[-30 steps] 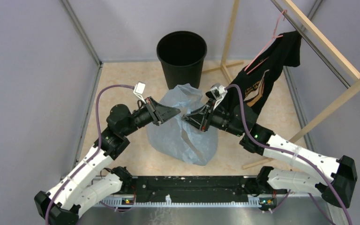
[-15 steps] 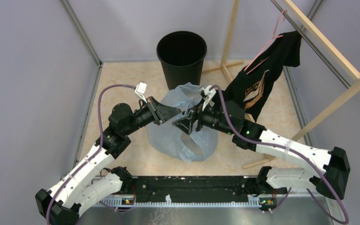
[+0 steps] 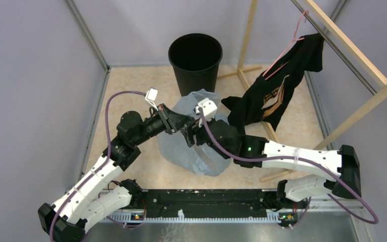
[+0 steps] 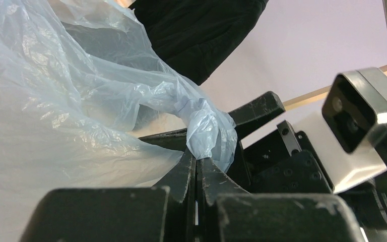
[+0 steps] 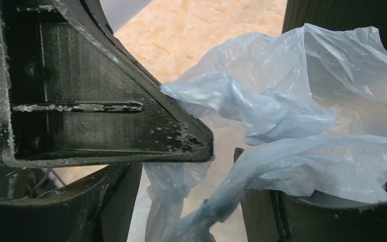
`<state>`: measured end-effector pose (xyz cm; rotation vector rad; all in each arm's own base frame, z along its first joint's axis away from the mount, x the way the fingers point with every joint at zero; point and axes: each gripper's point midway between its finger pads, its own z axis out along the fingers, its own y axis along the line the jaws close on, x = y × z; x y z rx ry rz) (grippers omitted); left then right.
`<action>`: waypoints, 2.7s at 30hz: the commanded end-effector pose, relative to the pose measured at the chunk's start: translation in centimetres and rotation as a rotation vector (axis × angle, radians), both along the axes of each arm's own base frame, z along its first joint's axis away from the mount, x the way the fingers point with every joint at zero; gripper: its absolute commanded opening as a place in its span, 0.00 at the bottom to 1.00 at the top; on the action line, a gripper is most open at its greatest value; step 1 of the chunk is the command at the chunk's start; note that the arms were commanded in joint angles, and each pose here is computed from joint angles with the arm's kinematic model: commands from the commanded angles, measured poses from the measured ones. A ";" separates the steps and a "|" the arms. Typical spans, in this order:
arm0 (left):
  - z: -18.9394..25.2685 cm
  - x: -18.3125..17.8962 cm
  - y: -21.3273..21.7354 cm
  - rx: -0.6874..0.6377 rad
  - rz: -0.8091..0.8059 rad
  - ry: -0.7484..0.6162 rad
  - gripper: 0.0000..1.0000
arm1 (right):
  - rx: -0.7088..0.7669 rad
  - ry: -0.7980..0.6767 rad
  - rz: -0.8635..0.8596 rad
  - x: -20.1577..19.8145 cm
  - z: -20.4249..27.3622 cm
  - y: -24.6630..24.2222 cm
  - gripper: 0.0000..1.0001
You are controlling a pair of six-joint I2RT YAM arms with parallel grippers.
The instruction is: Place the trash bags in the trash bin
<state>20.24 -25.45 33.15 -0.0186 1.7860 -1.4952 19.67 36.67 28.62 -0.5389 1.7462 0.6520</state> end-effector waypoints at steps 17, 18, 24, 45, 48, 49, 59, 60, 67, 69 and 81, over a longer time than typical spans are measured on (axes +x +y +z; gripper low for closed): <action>0.7 1.3 3.1 0.210 0.165 -0.074 0.69 | -0.107 -0.220 -0.246 0.7 1.6 -6.3 0.00; 0.5 1.5 3.7 0.239 0.194 -0.074 0.72 | -0.114 -0.225 -0.243 0.5 1.3 -6.8 0.00; -3.6 3.2 9.3 0.392 0.497 0.068 0.83 | -0.103 -0.235 -0.217 -0.4 0.0 -9.8 0.00; 6.2 15.0 8.3 0.582 0.735 -0.191 0.94 | 0.087 -0.187 -0.094 -3.3 1.4 -13.5 0.00; 7.5 18.7 7.8 0.646 0.794 -0.249 0.95 | 0.134 -0.181 -0.080 -3.8 2.0 -14.0 0.00; 7.8 19.9 7.7 0.663 0.812 -0.260 0.95 | 0.143 -0.177 -0.081 -3.9 2.1 -14.3 0.00; 2.9 29.7 9.7 0.729 0.929 -0.109 0.99 | 0.180 -0.129 -0.102 -4.3 2.1 -16.3 0.00; 2.1 30.5 9.7 0.704 0.907 -0.081 0.99 | 0.182 -0.128 -0.108 -4.3 2.2 -16.6 0.00; -2.5 32.8 9.0 0.514 0.728 0.080 0.81 | 0.191 -0.140 -0.132 -4.2 2.4 -17.7 0.00; -2.7 32.9 8.7 0.498 0.719 0.070 0.78 | 0.188 -0.142 -0.134 -4.1 2.3 -17.7 0.00; -3.3 32.7 8.0 0.505 0.671 0.066 0.43 | 0.185 -0.142 -0.127 -4.2 2.1 -17.4 0.00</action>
